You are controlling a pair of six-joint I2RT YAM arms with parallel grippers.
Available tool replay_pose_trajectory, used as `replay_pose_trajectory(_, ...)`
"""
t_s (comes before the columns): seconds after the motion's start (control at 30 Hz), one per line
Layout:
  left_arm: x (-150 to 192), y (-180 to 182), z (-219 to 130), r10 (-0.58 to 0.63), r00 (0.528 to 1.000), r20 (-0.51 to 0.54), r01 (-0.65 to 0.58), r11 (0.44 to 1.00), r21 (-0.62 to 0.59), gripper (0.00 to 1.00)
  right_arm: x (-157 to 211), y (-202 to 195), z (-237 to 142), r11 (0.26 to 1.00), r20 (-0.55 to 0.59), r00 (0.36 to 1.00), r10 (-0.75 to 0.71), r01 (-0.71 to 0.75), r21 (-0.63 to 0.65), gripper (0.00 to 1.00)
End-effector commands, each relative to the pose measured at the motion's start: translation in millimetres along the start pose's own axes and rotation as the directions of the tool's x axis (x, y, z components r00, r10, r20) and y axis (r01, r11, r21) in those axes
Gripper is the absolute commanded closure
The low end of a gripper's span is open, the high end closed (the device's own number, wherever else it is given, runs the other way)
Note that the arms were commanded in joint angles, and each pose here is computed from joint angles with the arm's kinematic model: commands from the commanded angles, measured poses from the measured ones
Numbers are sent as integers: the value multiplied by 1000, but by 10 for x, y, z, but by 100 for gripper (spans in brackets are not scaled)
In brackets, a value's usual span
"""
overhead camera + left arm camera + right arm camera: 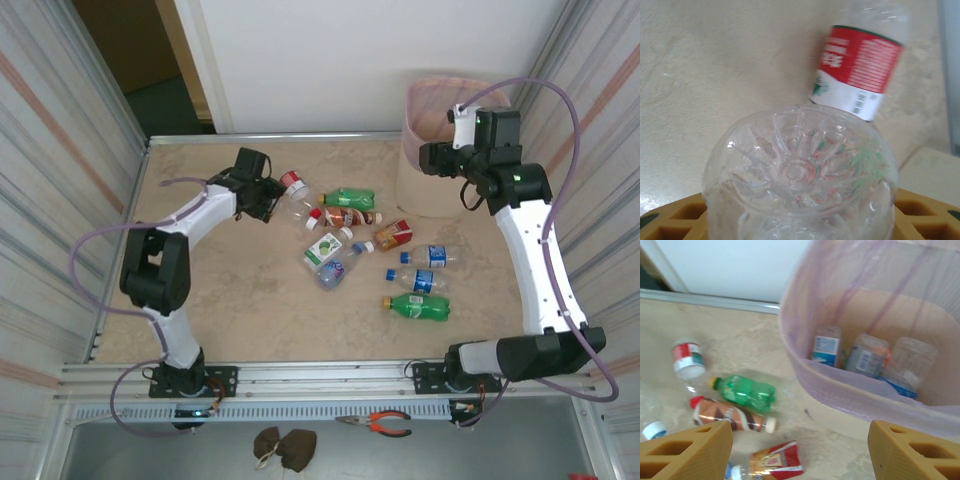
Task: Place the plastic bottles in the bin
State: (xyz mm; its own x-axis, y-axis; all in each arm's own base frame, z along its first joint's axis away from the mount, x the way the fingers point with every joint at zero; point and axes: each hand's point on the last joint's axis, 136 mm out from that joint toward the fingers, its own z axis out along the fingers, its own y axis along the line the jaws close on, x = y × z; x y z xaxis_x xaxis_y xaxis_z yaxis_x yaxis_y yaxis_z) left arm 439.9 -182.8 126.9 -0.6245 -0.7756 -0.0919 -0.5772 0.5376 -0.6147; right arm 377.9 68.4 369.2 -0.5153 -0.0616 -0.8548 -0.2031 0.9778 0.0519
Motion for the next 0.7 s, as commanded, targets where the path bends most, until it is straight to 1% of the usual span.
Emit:
replay_pose_trajectory(0.0, -95, -334, -343, 140, 987, 78, -151, 975, 163, 46, -168, 251, -165, 993, 91, 995, 31, -20, -116, 29)
replay_pose_trajectory(0.07, -80, -492, -519, 211, 971, 111, -232, 943, 238, 47, -202, 333, -206, 988, 111, 993, 39, -22, -154, 29)
replay_pose_trajectory(0.17, -43, -678, -806, 320, 930, 182, -364, 873, 325, 49, -246, 457, -287, 978, 149, 988, 48, -16, -209, 30)
replay_pose_trajectory(0.23, -5, -779, -1012, 383, 893, 236, -447, 814, 371, 49, -264, 530, -327, 971, 174, 983, 58, -15, -238, 30)
replay_pose_trajectory(0.33, 63, -884, -1276, 440, 843, 309, -537, 727, 429, 50, -289, 681, -385, 953, 209, 976, 61, 5, -301, 30)
replay_pose_trajectory(0.4, 142, -967, -1475, 480, 801, 358, -599, 648, 471, 54, -301, 813, -435, 935, 231, 971, 59, 28, -354, 29)
replay_pose_trajectory(0.47, 232, -1036, -1647, 515, 761, 395, -648, 570, 505, 55, -303, 943, -495, 909, 249, 967, 56, 54, -414, 28)
replay_pose_trajectory(0.53, 352, -1107, -1806, 558, 709, 431, -699, 472, 538, 55, -297, 1066, -553, 879, 262, 963, 59, 74, -471, 27)
replay_pose_trajectory(0.6, 528, -1184, -1992, 603, 649, 463, -735, 342, 585, 53, -306, 1203, -620, 844, 282, 958, 60, 102, -526, 27)
replay_pose_trajectory(0.67, 674, -1261, -2166, 624, 597, 505, -752, 216, 622, 52, -308, 1340, -711, 805, 303, 952, 53, 138, -576, 26)
